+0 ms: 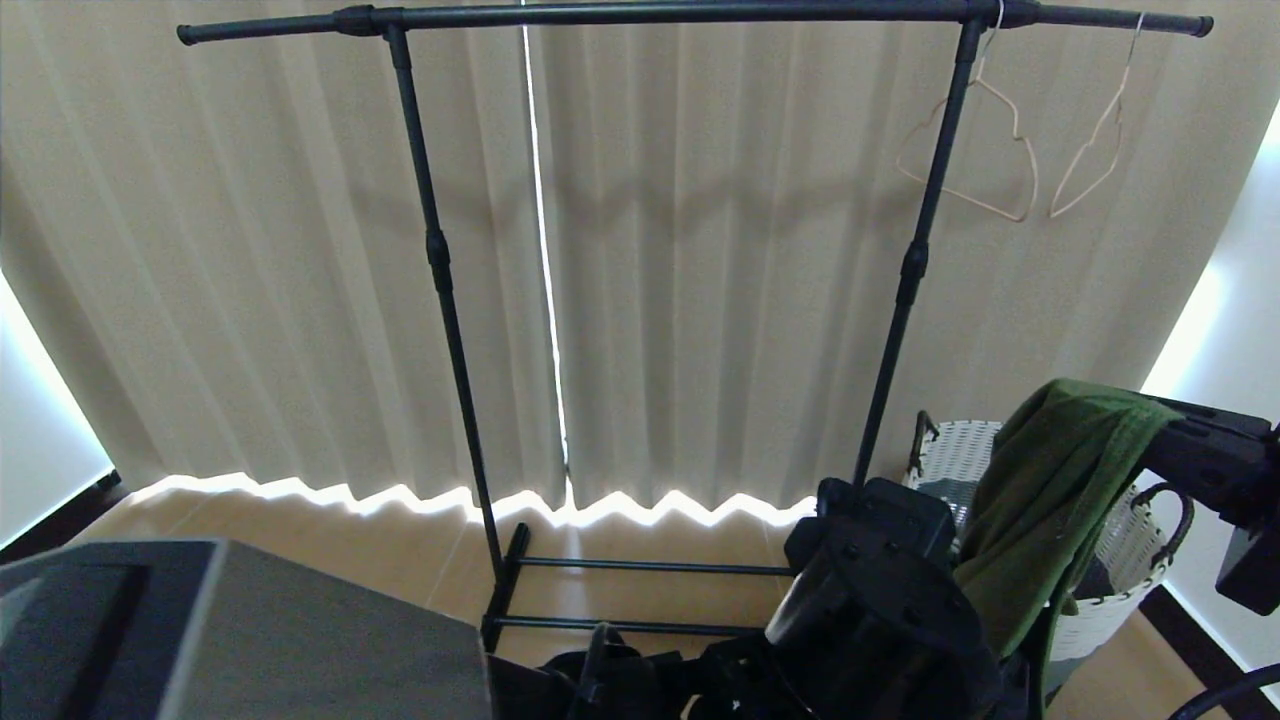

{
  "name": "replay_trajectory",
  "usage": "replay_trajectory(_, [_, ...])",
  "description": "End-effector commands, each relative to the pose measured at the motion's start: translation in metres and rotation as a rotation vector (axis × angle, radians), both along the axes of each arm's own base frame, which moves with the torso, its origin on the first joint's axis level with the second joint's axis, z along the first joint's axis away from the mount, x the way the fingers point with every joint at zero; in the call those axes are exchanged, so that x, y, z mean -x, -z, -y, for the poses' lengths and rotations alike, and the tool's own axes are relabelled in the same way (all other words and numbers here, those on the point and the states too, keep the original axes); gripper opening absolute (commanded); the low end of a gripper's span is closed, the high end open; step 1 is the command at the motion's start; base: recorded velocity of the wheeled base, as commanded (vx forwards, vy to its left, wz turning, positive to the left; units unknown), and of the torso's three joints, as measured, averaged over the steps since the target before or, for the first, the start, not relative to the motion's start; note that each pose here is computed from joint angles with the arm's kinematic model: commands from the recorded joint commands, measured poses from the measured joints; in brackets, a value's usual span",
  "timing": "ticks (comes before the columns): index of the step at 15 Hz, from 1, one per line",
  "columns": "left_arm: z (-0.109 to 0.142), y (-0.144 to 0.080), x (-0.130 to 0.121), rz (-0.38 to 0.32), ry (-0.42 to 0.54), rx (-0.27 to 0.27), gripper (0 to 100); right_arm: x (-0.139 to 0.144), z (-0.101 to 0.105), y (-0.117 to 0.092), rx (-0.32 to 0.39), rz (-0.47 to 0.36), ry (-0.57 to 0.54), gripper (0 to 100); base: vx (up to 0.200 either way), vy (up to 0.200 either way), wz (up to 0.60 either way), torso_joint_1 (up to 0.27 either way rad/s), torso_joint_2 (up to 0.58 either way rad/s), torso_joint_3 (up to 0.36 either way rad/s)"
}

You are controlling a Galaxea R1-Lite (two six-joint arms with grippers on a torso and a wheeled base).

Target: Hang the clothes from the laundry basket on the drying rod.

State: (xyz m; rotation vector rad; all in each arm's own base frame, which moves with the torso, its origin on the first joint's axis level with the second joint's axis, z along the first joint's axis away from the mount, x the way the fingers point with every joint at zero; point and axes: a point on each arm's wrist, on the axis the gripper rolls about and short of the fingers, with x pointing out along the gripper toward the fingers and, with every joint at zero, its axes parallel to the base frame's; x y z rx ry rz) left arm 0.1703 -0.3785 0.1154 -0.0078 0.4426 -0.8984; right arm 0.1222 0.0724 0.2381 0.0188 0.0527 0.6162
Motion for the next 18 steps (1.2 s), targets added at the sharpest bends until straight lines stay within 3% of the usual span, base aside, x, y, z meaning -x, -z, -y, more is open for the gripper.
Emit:
replay_trajectory(1, [0.013, 0.021, -0.007, -0.013, -0.017, -0.042, 100, 0.004, 0.002, -0.002, -0.007, 0.013, -0.001, 0, 0.000, 0.000, 0.00, 0.000, 0.00, 0.000])
replay_trajectory(4, [0.009, 0.028, -0.008, -0.020, -0.067, -0.114, 100, 0.005, 0.003, -0.003, -0.010, 0.017, 0.000, 0, 0.000, 0.000, 0.00, 0.000, 0.00, 0.000])
replay_trajectory(8, [0.002, 0.025, -0.005, -0.024, -0.075, -0.134, 100, 0.005, 0.003, -0.003, -0.010, 0.017, -0.001, 0, 0.000, 0.000, 0.00, 0.000, 0.00, 0.000])
replay_trajectory(9, [0.002, 0.023, -0.005, -0.022, -0.074, -0.134, 0, 0.005, 0.003, -0.003, -0.010, 0.017, -0.001, 0, 0.000, 0.000, 0.00, 0.000, 0.00, 0.000])
replay_trajectory(13, [-0.038, -0.010, 0.023, 0.007, -0.080, -0.116, 0, 0.003, 0.001, -0.001, -0.004, 0.008, -0.003, 0, 0.000, 0.000, 0.00, 0.000, 0.00, 0.000])
replay_trajectory(16, [-0.098, -0.051, 0.048, 0.042, -0.068, -0.058, 0, -0.002, -0.001, -0.003, -0.001, 0.002, -0.003, 0, 0.000, 0.000, 0.00, 0.000, 0.00, 0.000])
replay_trajectory(18, [-0.138, -0.084, 0.058, 0.108, -0.072, -0.008, 0, -0.009, -0.010, -0.006, -0.002, 0.002, -0.035, 0, 0.000, 0.000, 0.00, 0.000, 0.00, 0.000])
